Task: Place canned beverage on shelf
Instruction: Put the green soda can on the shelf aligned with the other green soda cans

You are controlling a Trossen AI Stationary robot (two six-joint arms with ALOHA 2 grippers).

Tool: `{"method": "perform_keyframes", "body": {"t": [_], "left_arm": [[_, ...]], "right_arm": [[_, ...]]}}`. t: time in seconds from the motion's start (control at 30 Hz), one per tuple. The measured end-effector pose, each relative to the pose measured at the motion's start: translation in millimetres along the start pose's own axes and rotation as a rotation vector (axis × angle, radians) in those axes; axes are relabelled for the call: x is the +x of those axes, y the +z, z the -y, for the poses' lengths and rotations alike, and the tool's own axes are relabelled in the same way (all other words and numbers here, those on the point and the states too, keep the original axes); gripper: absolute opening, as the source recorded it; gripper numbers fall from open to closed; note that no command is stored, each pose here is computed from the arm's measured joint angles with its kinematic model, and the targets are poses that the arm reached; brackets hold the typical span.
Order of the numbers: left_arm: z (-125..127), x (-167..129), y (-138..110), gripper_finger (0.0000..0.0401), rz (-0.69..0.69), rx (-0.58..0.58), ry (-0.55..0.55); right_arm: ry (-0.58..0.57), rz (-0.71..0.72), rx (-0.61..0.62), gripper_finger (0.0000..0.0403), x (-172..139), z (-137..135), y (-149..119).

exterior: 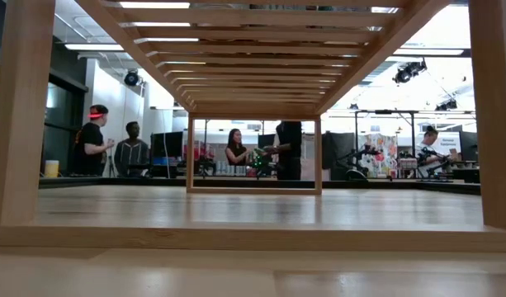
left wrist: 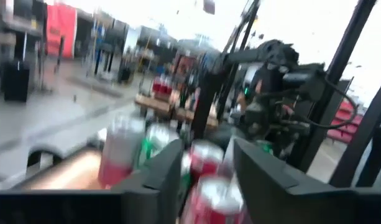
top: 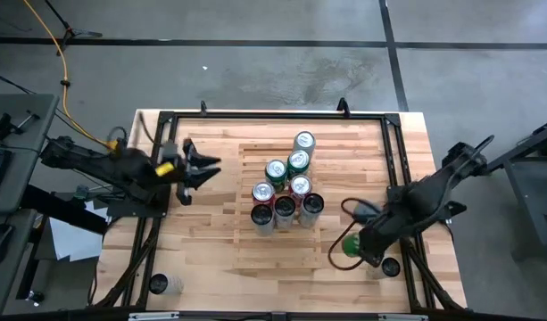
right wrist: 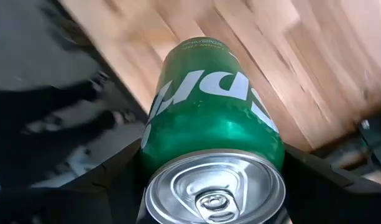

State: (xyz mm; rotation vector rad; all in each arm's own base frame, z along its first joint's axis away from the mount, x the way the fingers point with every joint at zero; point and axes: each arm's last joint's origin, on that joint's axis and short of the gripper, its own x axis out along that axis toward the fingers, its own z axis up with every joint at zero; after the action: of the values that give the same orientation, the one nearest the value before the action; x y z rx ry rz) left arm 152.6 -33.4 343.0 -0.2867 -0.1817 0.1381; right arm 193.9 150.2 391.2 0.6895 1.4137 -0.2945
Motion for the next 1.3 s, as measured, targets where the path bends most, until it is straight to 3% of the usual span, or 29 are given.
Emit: {"method": "perform_keyframes", "body": {"t": [0.2, 0.33, 0.5, 0.77, 1.07, 1.3], "left_arm": [[17, 4, 61, 0.0242, 0.108, 0.114, -0.047], [29, 14, 88, 0.0292, 0.119, 0.170, -0.096], [46, 37, 102, 0.0323, 0.096, 0.218, -0.146], [56, 80, 94, 0.0324, -0.050, 0.290, -0.045], [58, 98, 90, 0.0326, -0.237, 0.196, -0.018], [62, 93, 93, 0.0326, -0.284, 0.142, -0.043]], "right_arm": [[0.235, 0.224, -0.041, 0.0283, -73, 0, -1], [0.380, 0.441, -0.116, 0.0283, -116, 4, -1], [0.404, 0.720, -0.217, 0.0283, -145, 9, 8], [0.273, 0.906, -0.352, 0.0283, -138, 0, 45], [0.129, 0.842, -0.506, 0.0283, -96, -27, 95], [0.142, 0.817, -0.584, 0.0283, -79, -40, 119]]}}
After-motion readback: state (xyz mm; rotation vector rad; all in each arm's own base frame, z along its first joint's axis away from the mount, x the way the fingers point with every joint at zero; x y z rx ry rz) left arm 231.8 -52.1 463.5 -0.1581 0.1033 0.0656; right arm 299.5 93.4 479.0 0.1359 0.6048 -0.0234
